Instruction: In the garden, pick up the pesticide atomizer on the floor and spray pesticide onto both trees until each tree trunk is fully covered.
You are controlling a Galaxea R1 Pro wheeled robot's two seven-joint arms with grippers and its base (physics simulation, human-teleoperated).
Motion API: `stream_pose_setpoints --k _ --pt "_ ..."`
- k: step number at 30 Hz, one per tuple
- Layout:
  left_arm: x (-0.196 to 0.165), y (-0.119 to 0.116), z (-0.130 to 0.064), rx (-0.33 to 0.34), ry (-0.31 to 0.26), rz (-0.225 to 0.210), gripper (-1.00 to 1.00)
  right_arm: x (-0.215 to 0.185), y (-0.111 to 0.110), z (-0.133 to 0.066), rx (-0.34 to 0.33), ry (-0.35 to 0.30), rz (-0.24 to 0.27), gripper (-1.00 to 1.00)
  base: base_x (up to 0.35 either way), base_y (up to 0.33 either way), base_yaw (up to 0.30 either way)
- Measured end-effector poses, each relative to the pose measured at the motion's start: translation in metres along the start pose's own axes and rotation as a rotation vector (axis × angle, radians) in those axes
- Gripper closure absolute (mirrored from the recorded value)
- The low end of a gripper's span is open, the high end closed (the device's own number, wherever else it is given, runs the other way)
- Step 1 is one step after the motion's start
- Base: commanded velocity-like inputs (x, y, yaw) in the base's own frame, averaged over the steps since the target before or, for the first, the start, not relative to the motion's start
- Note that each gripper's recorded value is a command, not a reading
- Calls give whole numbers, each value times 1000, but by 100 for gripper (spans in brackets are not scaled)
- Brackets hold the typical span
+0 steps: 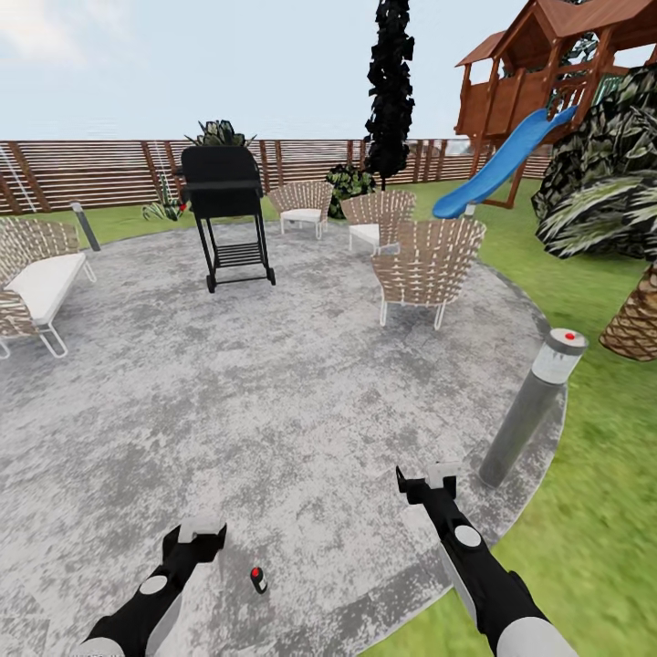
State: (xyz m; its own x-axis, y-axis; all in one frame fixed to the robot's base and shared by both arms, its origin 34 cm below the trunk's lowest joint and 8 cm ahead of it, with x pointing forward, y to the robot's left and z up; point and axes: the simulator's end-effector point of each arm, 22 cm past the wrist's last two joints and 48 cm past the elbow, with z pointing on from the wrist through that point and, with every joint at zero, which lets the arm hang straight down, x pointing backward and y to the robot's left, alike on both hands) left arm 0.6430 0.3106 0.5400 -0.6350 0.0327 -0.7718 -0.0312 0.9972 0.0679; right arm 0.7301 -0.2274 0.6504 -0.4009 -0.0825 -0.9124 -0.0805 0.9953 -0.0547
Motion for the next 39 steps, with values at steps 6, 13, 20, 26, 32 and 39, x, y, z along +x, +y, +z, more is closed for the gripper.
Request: stream_pose_setpoints --k 6,13,20,26,32,39 --pt "6 1 7 -2 -5 0 -100 10 -1 4 4 -1 1 -100 0 0 0" --pt "15 1 14 -6 -11 -2 -100 23 1 8 2 0 1 -100 0 0 0" --pt "25 1 22 -8 -13 -2 -100 35 2 12 2 -1 0 -100 0 0 0" --pt "34 0 28 -8 -14 -2 -100 46 3 15 2 -1 0 -100 0 0 -12" --pt "45 -2 34 -7 -13 -4 -100 57 3 18 2 -1 0 -100 0 0 -174" --pt "56 -3 41 -7 -14 -4 -100 71 4 22 2 0 0 -100 0 0 -19"
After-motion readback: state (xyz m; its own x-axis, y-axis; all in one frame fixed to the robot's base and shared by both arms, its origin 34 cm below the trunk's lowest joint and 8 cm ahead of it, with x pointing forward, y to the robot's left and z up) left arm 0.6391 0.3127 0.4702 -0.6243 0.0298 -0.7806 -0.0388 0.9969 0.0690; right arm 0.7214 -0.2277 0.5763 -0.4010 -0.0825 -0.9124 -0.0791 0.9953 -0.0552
